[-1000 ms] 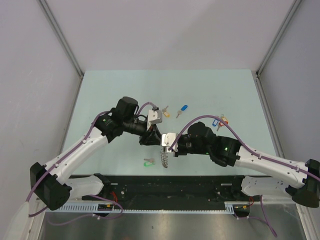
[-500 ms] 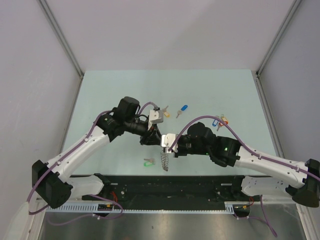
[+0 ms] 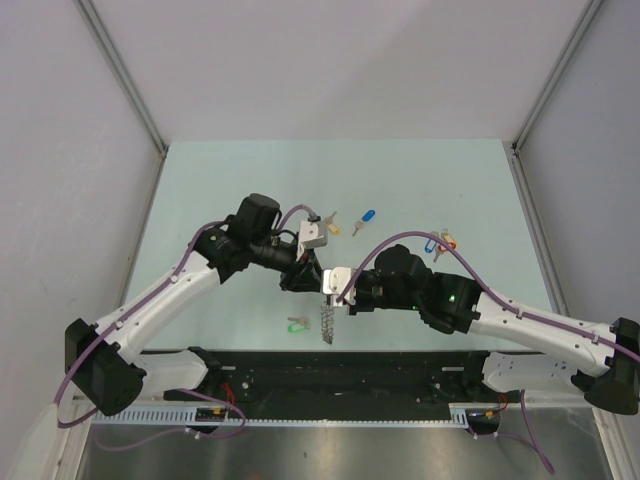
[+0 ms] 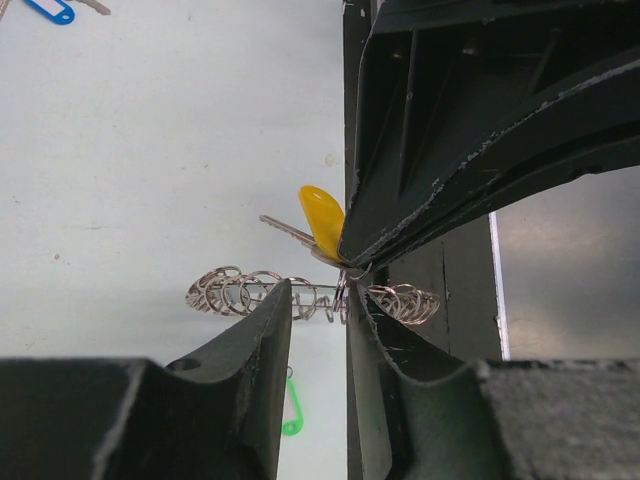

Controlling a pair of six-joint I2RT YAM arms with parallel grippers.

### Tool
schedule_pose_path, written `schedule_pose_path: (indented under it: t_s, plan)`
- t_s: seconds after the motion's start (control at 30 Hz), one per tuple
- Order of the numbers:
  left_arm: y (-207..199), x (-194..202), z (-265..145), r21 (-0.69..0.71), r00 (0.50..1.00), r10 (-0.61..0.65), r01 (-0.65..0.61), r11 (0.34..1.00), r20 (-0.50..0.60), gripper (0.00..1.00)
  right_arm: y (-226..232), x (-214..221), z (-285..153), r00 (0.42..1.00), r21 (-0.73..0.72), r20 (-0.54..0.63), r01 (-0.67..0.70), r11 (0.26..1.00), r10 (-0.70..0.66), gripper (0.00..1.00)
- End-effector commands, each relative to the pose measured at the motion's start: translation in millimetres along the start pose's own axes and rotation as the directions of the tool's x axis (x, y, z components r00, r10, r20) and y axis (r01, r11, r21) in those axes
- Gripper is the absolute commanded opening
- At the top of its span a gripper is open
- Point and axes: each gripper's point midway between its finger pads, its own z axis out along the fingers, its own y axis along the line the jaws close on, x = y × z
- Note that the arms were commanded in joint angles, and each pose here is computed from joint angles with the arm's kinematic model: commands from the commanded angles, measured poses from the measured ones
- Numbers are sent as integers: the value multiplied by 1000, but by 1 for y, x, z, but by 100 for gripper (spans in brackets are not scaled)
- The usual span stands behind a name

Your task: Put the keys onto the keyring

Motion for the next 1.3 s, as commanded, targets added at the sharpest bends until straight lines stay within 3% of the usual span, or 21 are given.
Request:
schedule_pose_path:
  t_s: [0.0, 0.5, 0.8, 1.27]
  plan:
    - [-18, 0, -1, 84, 1000, 15, -16, 996, 14, 36, -18, -37, -8, 995, 59, 99, 15, 998, -21, 0]
    - [-22, 2, 2, 118, 1000, -7, 6, 993, 15, 31, -18, -37, -7, 994, 58, 103, 13, 998, -19, 0]
    - [-26, 4, 1, 123, 1000, 3, -5, 992, 16, 40, -19, -35, -7, 996, 68, 90, 11, 998, -18, 0]
    - [-28, 3, 4, 152, 1000, -8, 4, 988, 25, 31, -19, -37, -7, 995, 63, 98, 9, 998, -16, 0]
